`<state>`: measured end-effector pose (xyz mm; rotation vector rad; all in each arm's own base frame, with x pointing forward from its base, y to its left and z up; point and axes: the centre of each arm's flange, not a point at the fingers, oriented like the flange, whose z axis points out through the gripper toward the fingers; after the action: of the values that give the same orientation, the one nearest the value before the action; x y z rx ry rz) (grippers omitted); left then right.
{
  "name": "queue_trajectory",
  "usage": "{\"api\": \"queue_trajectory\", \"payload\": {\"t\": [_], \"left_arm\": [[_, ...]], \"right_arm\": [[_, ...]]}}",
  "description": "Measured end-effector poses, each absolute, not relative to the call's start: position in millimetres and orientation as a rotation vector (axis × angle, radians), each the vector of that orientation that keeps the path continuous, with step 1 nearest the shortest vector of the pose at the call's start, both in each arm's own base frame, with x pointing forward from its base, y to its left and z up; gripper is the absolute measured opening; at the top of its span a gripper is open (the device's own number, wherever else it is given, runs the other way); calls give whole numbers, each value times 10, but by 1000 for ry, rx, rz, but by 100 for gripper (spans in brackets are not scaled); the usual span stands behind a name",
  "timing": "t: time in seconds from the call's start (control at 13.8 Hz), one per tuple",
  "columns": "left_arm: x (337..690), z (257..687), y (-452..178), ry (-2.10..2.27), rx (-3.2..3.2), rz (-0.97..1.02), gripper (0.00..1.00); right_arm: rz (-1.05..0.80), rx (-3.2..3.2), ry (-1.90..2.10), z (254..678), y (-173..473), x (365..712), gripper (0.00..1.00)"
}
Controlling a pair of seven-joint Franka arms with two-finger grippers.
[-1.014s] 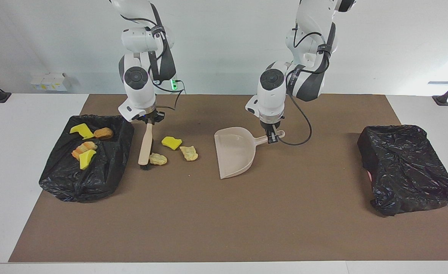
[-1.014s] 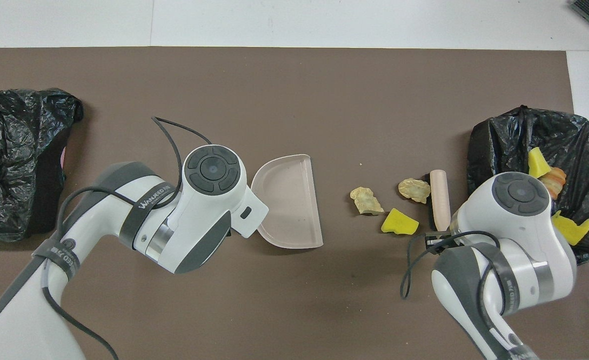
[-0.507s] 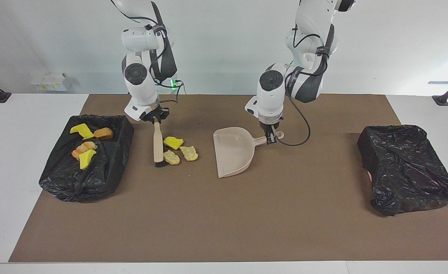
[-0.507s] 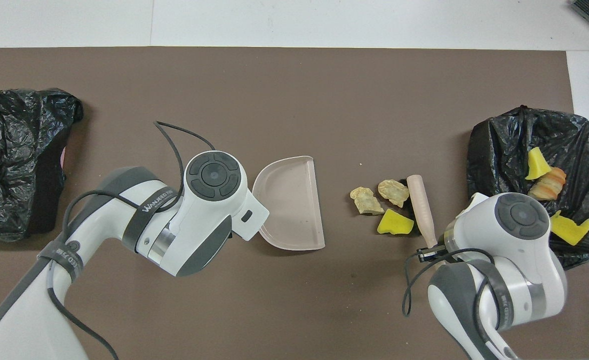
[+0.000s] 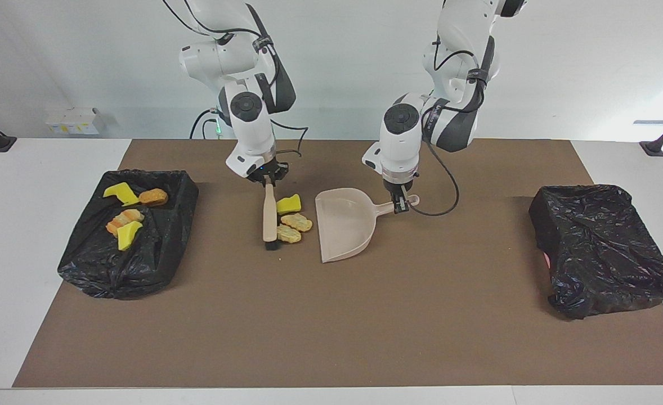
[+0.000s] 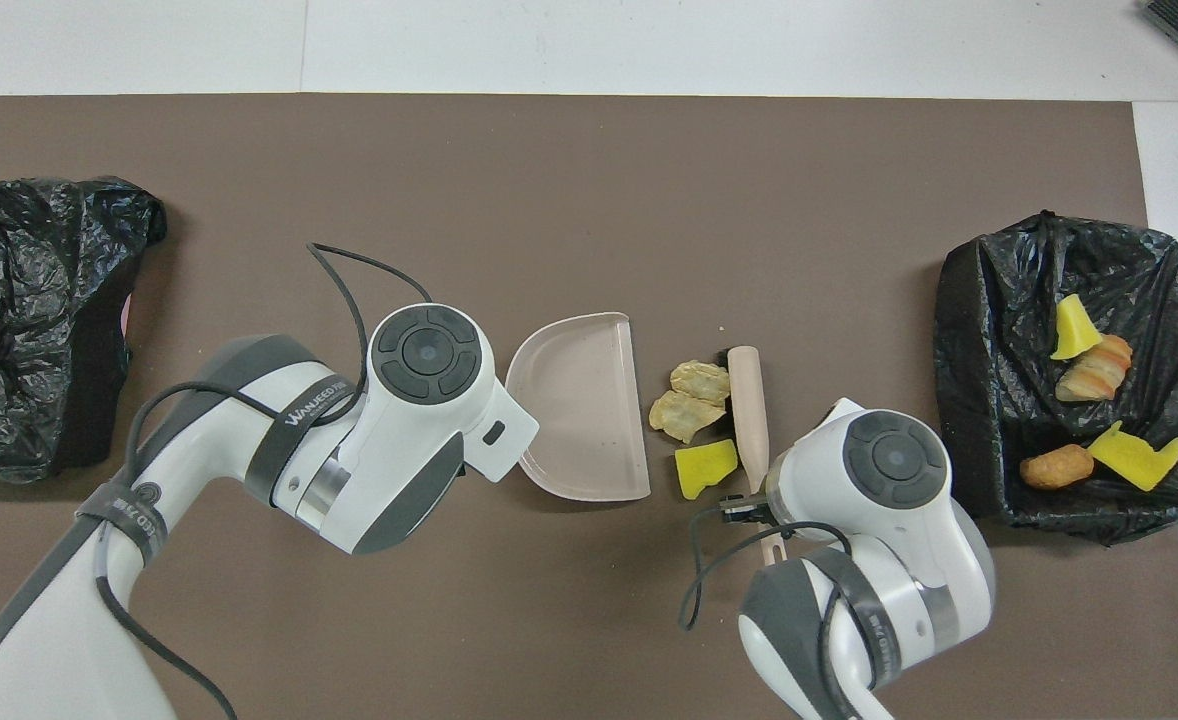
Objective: Sweep and dump trash in bin
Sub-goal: 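Sweep the bread and sponge pieces with the brush into the dustpan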
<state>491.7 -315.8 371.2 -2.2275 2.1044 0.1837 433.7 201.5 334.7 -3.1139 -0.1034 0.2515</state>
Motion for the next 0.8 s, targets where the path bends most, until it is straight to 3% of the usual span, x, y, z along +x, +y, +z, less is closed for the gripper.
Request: {"api": "queue_trajectory", "payload": {"t": [0.51, 0.8], "left_arm": [[4927, 3700, -3145, 2107, -2225, 174, 31], [4941, 3704, -3139, 2120, -2214, 163, 31]], "right_arm": [[294, -2951, 62, 3416, 3158, 4397, 26], [296, -2904, 58, 3544, 3373, 4449, 26]]}}
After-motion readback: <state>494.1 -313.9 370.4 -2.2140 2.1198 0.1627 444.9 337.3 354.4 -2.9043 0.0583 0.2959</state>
